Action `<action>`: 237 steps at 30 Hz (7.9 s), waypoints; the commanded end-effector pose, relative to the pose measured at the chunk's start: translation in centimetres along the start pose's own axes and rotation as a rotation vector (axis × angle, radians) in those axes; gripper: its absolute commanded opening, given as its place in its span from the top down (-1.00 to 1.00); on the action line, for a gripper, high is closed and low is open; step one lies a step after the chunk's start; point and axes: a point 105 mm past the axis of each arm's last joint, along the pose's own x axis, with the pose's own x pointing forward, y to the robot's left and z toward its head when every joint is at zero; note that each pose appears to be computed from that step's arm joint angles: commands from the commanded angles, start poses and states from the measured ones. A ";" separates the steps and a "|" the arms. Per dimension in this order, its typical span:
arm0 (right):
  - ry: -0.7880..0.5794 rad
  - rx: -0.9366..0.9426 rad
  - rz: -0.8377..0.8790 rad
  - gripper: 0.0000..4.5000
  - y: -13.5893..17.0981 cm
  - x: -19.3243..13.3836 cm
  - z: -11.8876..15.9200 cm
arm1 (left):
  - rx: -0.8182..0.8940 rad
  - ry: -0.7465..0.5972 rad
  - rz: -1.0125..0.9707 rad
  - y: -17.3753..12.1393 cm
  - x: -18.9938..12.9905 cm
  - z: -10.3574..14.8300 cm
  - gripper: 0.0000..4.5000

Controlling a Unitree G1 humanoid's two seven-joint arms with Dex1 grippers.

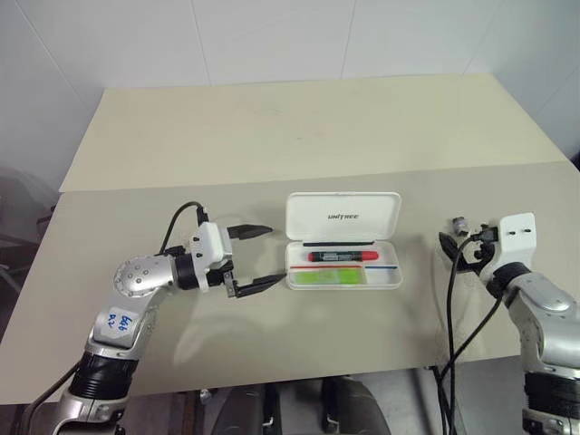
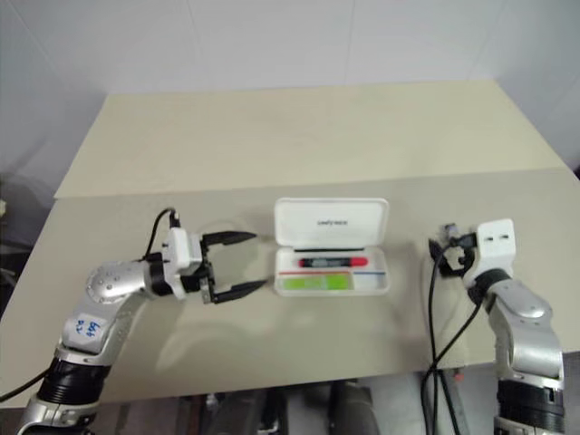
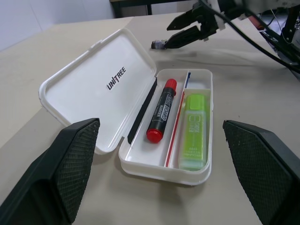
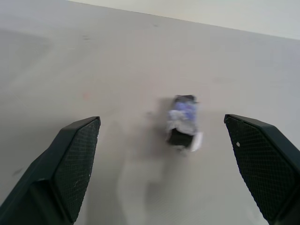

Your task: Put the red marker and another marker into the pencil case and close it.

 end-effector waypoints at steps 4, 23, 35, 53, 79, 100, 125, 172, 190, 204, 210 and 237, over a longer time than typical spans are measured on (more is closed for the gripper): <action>-0.028 0.044 -0.128 -0.99 -1.3 2.2 0.1 | 0.025 -0.033 0.001 0.7 0.9 0.8 -1.00; -0.010 0.040 -0.016 0.82 1.4 4.1 -0.1 | 0.054 -0.033 0.005 0.9 1.3 1.1 -1.00; -0.185 -0.267 0.688 0.82 6.4 -0.8 5.3 | 0.042 0.009 0.014 0.7 -1.1 0.0 -1.00; -0.097 -0.451 1.230 0.82 12.1 -4.0 4.0 | -0.003 0.051 0.047 -0.8 -2.9 -0.8 -1.00; -0.108 -0.498 1.225 -0.09 11.9 -2.8 2.1 | 0.011 0.056 0.040 -0.4 -2.7 -0.1 -1.00; -0.237 -0.429 1.135 -0.99 10.1 -5.9 7.4 | 0.044 0.045 0.044 1.8 -3.5 0.0 -1.00; -0.253 -0.458 0.957 -1.00 7.5 -5.8 8.1 | 0.094 0.060 0.178 7.0 1.5 -1.4 0.98; -0.059 -0.332 0.948 -1.00 5.0 -9.0 8.7 | 0.333 -0.027 -0.426 0.9 8.6 2.5 0.98; -0.101 -0.300 0.921 -1.00 6.3 -9.3 8.4 | 0.250 0.196 -0.433 -1.7 10.0 -2.0 0.98; -0.161 -0.258 0.933 -1.00 8.5 -9.2 8.3 | 0.157 0.310 -0.397 -2.6 11.0 -3.9 0.98; -0.172 -0.247 0.948 -1.00 9.0 -8.8 8.3 | 0.156 0.299 -0.372 -2.7 11.0 -3.8 0.98; -0.250 -0.268 0.976 -1.00 8.9 -5.0 7.3 | 0.069 -0.019 0.191 4.4 -4.8 -0.2 -0.77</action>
